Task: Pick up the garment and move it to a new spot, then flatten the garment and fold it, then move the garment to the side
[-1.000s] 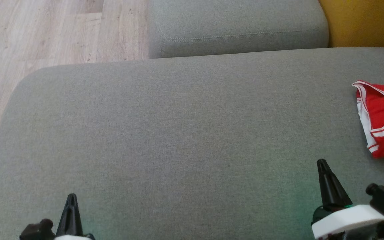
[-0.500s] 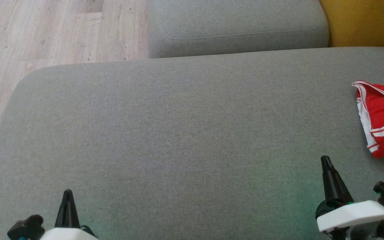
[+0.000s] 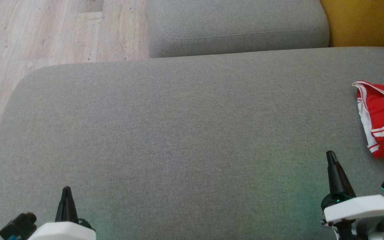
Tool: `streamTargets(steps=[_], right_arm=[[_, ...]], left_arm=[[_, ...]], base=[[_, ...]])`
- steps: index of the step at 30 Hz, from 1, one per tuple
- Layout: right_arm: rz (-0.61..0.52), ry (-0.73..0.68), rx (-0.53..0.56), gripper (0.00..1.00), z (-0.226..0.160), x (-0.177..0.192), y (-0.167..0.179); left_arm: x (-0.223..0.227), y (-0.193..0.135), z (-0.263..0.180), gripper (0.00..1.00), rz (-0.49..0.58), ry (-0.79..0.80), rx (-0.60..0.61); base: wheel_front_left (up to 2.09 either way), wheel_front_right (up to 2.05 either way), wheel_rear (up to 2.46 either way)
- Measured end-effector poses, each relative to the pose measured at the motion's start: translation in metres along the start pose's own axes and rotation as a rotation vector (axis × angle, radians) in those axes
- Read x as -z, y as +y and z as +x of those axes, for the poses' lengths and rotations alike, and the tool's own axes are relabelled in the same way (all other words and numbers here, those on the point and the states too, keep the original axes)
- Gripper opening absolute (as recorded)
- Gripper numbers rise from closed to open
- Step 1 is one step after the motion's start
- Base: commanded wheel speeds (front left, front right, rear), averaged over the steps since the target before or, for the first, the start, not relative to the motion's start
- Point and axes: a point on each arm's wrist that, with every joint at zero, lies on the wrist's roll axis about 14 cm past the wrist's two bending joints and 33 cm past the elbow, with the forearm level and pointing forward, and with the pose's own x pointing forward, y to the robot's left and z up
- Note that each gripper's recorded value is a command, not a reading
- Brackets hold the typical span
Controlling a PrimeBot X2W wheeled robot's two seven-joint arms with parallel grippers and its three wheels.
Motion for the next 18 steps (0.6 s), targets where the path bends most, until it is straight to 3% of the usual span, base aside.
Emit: streamTargets(steps=[18], right_arm=[[0.193,-0.015,0.014,0.0,0.0056,-0.0036,-0.0069]], left_arm=[[-0.003,-0.0067,0.0052,0.0,-0.219,0.011,0.023]], base=[[0.0,0.0,0.0]])
